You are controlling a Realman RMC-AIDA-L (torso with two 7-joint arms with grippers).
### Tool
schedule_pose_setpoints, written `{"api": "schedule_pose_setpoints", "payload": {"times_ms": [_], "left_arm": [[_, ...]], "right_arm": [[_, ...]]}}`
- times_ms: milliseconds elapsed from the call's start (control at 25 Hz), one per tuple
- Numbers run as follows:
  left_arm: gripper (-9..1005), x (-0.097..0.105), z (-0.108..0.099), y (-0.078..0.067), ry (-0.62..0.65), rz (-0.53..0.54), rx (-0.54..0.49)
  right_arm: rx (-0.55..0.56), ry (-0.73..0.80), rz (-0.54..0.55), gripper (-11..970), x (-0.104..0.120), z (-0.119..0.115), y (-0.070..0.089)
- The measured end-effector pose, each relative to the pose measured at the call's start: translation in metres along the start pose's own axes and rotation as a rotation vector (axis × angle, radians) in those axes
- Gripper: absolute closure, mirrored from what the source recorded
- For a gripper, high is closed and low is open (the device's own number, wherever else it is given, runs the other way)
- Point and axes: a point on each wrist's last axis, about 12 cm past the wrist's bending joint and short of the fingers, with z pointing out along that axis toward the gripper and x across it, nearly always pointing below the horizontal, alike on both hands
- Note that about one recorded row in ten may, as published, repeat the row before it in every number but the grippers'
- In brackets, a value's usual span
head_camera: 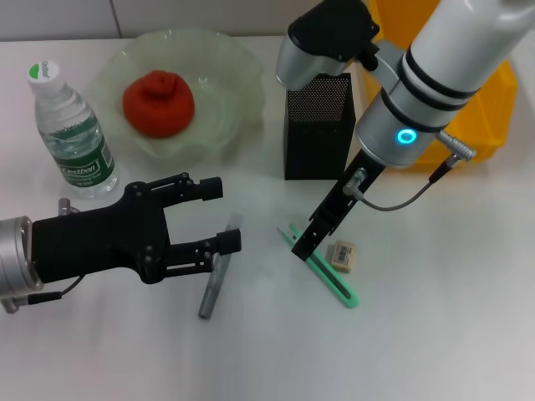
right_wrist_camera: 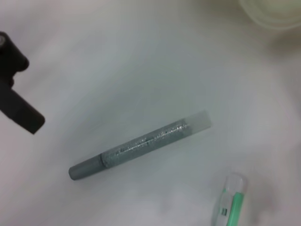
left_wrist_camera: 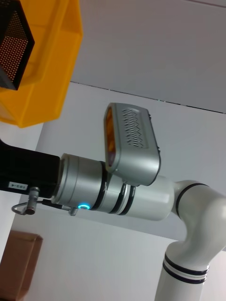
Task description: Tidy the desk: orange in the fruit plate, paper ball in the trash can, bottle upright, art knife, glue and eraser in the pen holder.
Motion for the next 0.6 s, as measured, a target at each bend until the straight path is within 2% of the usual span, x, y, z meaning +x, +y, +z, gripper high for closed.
{"api": "schedule_pose_setpoints", "payload": {"times_ms": [520, 600], "left_arm": [[228, 0.004, -0.001, -0.001, 0.0, -0.015, -0.007], [229, 0.004, -0.001, -0.001, 0.0, -0.017, -0.008]], "right_arm": [[-0.005, 0.01, 0.008, 217, 0.004, 0.015, 0.0], [-0.012, 0.008, 0.01, 281, 0.005, 0.018, 0.001]]}}
